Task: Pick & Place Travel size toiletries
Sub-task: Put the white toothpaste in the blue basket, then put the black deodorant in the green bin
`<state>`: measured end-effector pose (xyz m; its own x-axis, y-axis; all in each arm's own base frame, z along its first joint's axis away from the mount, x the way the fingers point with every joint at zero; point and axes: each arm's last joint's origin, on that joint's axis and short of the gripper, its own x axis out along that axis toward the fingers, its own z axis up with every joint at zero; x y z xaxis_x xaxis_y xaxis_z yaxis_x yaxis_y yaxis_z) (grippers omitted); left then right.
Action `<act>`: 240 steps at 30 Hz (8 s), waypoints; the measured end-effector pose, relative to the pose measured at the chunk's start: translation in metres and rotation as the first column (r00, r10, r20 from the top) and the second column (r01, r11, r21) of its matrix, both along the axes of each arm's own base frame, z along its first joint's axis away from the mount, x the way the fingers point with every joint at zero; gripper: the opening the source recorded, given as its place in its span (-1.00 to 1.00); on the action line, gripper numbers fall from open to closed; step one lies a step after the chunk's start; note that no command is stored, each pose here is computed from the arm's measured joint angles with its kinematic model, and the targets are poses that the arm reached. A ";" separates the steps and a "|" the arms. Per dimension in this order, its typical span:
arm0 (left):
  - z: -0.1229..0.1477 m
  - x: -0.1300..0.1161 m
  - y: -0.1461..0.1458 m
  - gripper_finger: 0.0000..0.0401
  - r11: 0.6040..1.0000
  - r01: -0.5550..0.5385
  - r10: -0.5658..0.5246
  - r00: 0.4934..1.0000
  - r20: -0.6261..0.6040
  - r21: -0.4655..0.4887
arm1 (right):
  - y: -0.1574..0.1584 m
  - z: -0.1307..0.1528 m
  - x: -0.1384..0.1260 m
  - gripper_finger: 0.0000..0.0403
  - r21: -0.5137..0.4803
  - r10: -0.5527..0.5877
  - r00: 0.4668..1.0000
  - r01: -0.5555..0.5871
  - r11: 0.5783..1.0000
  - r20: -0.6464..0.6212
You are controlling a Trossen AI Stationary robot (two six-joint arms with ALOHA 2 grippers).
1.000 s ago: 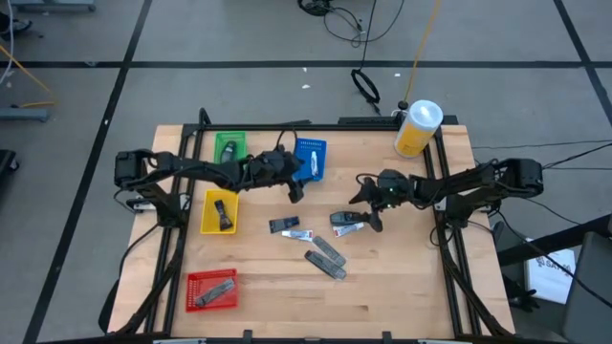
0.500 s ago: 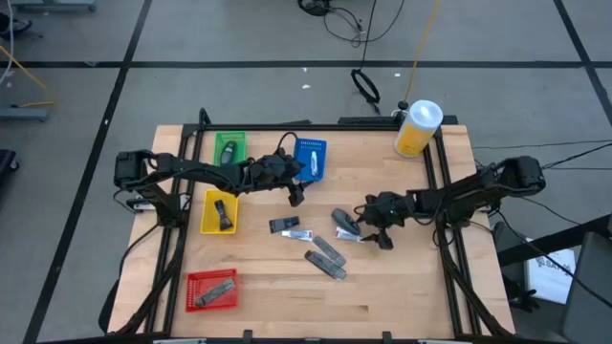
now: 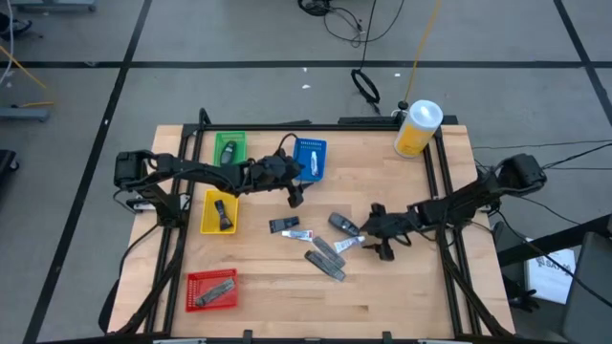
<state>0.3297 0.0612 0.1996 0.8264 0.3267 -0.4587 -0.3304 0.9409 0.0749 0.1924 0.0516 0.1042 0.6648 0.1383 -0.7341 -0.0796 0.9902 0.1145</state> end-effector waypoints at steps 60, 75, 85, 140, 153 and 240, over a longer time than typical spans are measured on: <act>-0.011 -0.049 -0.022 0.41 0.837 -0.506 0.524 0.851 -0.036 0.208 | -0.176 0.121 0.159 -0.68 -0.105 -0.587 0.809 0.582 0.806 -0.024; -0.014 -0.051 -0.024 0.41 0.829 -0.516 0.539 0.840 -0.061 0.219 | -0.202 0.085 0.192 -0.65 0.039 -0.697 0.717 0.697 0.716 -0.027; -0.014 -0.052 -0.028 0.41 0.836 -0.503 0.528 0.847 -0.068 0.220 | -0.204 0.078 0.195 -0.55 0.058 -0.710 0.704 0.710 0.702 -0.026; 0.016 -0.011 -0.064 0.41 0.997 0.074 -0.055 0.927 0.371 -0.037 | -0.061 0.031 -0.026 0.05 0.037 -0.241 0.728 0.285 0.958 0.641; 0.014 -0.011 -0.065 0.41 0.996 0.075 -0.054 0.935 0.350 -0.046 | -0.072 0.069 0.013 -0.03 0.048 -0.161 0.835 0.159 0.986 0.526; 0.003 -0.012 -0.108 0.41 0.982 -0.188 0.188 0.981 -0.052 0.015 | -0.021 -0.011 0.041 0.53 -0.070 -0.181 0.942 0.208 0.976 0.284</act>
<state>0.3177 -0.0473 0.2031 0.7246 0.4784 -0.4961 -0.4965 0.8616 0.1057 0.2332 0.0302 0.0930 0.8488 -0.0769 -0.5230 0.1010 0.9947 0.0176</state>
